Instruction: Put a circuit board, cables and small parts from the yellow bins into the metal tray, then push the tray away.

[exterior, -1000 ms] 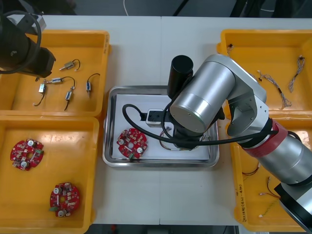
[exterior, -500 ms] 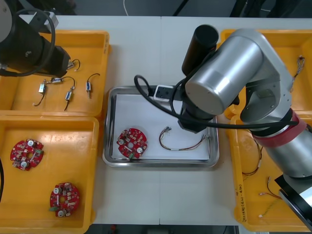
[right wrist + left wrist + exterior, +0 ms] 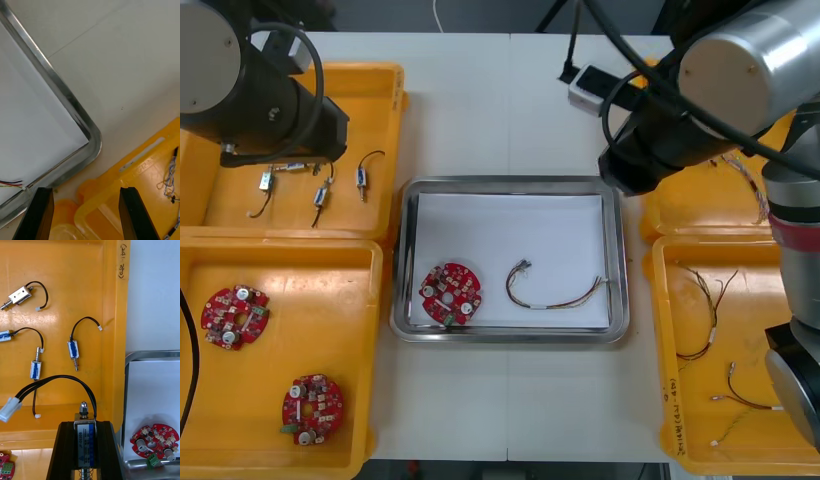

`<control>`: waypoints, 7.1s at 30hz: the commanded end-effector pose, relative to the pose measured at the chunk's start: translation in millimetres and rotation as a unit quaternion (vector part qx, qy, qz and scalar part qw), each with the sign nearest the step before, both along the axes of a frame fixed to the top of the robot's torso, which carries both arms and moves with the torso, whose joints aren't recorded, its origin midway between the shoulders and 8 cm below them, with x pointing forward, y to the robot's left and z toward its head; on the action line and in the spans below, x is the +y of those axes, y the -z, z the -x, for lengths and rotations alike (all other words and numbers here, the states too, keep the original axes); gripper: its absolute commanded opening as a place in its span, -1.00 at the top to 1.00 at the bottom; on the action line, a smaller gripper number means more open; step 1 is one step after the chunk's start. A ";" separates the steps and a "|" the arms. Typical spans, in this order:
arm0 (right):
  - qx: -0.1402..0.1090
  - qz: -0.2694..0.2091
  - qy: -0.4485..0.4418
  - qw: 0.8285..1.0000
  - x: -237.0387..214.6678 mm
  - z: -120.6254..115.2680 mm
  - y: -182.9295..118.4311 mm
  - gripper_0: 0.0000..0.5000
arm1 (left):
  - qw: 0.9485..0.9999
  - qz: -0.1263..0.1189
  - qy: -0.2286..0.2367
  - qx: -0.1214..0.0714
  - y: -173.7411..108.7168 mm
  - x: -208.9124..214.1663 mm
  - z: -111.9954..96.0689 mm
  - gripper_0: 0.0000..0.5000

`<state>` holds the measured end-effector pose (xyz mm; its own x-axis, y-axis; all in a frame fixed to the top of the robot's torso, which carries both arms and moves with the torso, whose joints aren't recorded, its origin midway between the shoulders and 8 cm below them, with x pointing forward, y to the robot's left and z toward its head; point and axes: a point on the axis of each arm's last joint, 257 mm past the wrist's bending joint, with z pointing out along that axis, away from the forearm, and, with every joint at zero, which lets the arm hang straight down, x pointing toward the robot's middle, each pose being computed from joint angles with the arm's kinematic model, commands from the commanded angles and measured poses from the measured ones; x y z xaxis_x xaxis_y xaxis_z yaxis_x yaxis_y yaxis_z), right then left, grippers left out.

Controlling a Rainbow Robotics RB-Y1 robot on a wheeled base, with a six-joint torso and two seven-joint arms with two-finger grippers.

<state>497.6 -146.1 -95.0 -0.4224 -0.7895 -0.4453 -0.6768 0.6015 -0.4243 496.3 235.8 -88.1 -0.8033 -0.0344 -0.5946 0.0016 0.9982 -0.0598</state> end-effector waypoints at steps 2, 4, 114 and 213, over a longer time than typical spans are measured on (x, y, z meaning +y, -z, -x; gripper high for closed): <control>-0.068 -0.034 0.065 0.995 -45.4 -18.4 -65.8 -1.00 | 1.000 0.006 0.017 -0.001 1.7 -17.3 7.4 0.99; -0.074 -0.039 0.079 0.993 -56.1 -20.3 -71.6 -1.00 | 1.000 0.007 0.018 -0.001 1.1 -18.4 7.9 0.99; 0.010 -0.316 0.592 0.741 -342.8 -130.9 23.0 -1.00 | 1.000 0.019 0.015 -0.003 21.1 -77.2 0.9 -1.00; 0.046 -0.291 0.601 0.743 -327.9 -114.0 76.1 1.00 | 0.996 -0.092 0.003 0.013 128.2 180.8 -96.1 -1.00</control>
